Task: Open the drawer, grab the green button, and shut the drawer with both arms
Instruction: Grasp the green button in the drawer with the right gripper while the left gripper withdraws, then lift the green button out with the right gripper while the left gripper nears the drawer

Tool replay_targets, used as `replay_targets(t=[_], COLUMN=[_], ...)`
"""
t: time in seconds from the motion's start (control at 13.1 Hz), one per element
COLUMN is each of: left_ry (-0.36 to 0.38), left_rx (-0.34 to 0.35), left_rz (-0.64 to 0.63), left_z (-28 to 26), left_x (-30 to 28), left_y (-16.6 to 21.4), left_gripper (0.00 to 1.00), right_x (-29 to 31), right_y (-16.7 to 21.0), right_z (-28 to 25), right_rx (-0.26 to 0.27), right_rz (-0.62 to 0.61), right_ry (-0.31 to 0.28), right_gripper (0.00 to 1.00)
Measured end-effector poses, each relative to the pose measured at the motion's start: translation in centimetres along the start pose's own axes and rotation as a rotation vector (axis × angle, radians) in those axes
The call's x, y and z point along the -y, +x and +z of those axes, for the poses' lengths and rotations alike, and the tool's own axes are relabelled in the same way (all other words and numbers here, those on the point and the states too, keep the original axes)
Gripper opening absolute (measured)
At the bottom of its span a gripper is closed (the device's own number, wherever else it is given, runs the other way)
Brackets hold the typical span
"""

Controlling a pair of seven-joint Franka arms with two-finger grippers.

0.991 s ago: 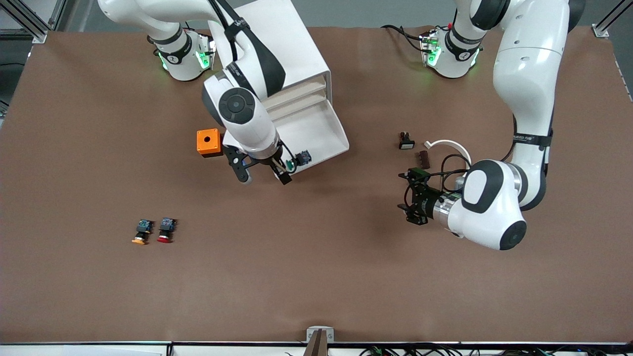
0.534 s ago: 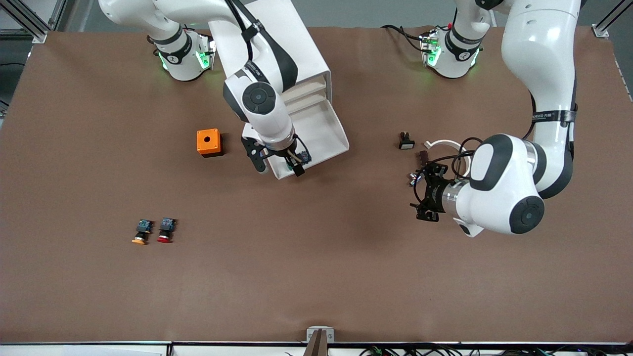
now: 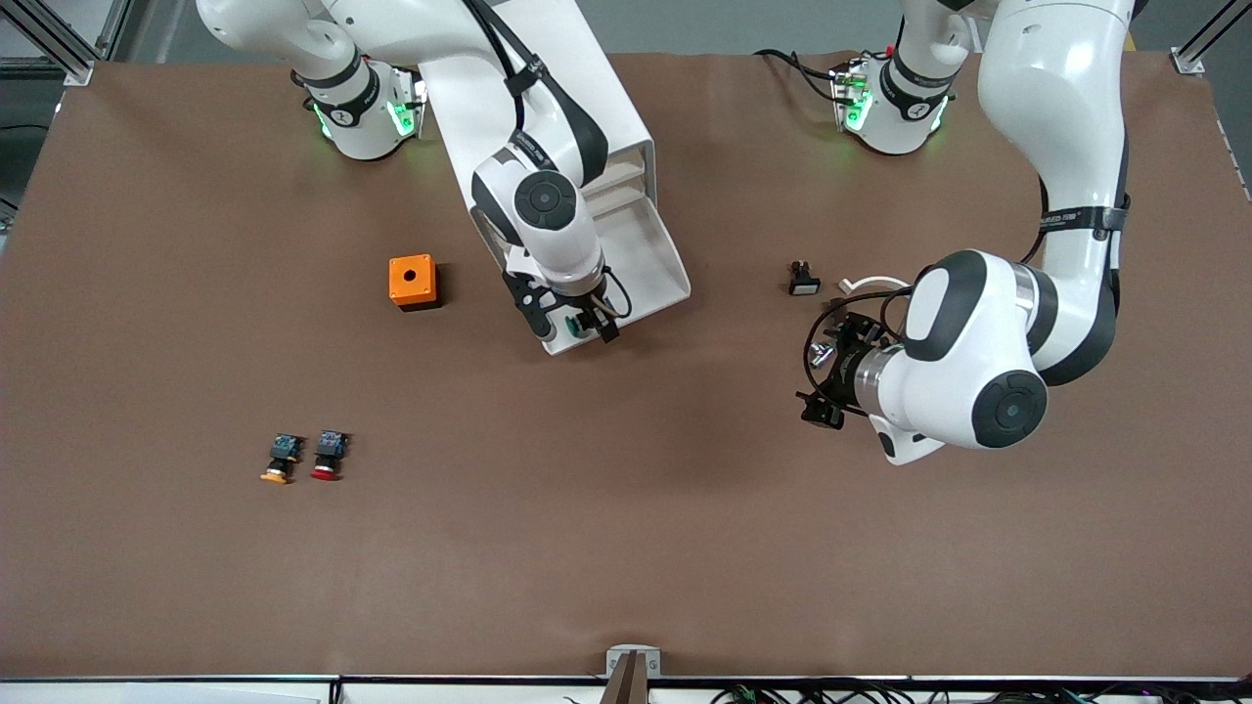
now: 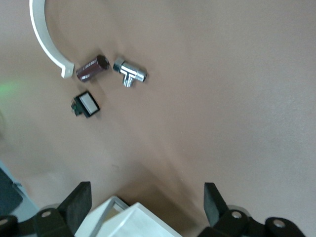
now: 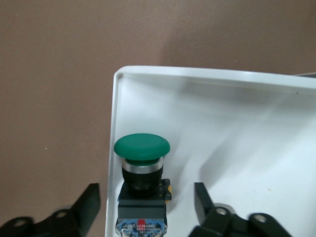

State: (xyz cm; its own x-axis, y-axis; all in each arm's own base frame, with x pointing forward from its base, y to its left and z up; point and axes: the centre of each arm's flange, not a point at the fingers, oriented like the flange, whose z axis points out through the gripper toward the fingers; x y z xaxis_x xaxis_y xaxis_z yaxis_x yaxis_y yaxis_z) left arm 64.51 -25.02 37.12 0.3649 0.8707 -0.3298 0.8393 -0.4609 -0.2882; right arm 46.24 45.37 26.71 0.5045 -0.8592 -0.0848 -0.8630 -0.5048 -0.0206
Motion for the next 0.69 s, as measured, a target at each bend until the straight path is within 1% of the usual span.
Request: replay_targets(t=[0.08, 0.15, 0.23, 0.46, 0.53, 0.61, 0.69], left_ry=[0.008, 0.016, 0.02, 0.012, 0.007, 0.001, -0.007], left_rx=[-0.024, -0.043, -0.054, -0.064, -0.068, -0.074, -0.081], left_rz=[0.045, 0.097, 0.146, 0.277, 0.304, 0.326, 0.342], left_z=[0.3, 0.6, 0.9, 1.4, 1.8, 2.3, 3.0], left_x=[-0.1, -0.2, -0.3, -0.7, -0.9, -1.3, -1.7], left_y=[-0.7, -1.5, -2.3, -3.3, -3.7, -4.3, -5.0], left_gripper=[1.0, 1.0, 1.0, 1.0, 1.0, 1.0, 1.0], right_x=[0.1, 0.1, 0.1, 0.3, 0.3, 0.3, 0.3], right_y=[0.2, 0.3, 0.4, 0.3, 0.2, 0.2, 0.1], right_z=[-0.2, -0.3, -0.5, -1.0, -1.0, -1.0, -1.0], right_rx=[-0.001, -0.003, -0.003, -0.001, -0.001, -0.001, -0.001], right_rz=[-0.001, -0.004, -0.005, -0.01, -0.011, -0.014, -0.018], right_ry=[0.001, -0.004, -0.007, -0.002, -0.001, -0.001, -0.001], right_gripper=[0.7, 0.69, 0.59, 0.56, 0.47, 0.46, 0.43])
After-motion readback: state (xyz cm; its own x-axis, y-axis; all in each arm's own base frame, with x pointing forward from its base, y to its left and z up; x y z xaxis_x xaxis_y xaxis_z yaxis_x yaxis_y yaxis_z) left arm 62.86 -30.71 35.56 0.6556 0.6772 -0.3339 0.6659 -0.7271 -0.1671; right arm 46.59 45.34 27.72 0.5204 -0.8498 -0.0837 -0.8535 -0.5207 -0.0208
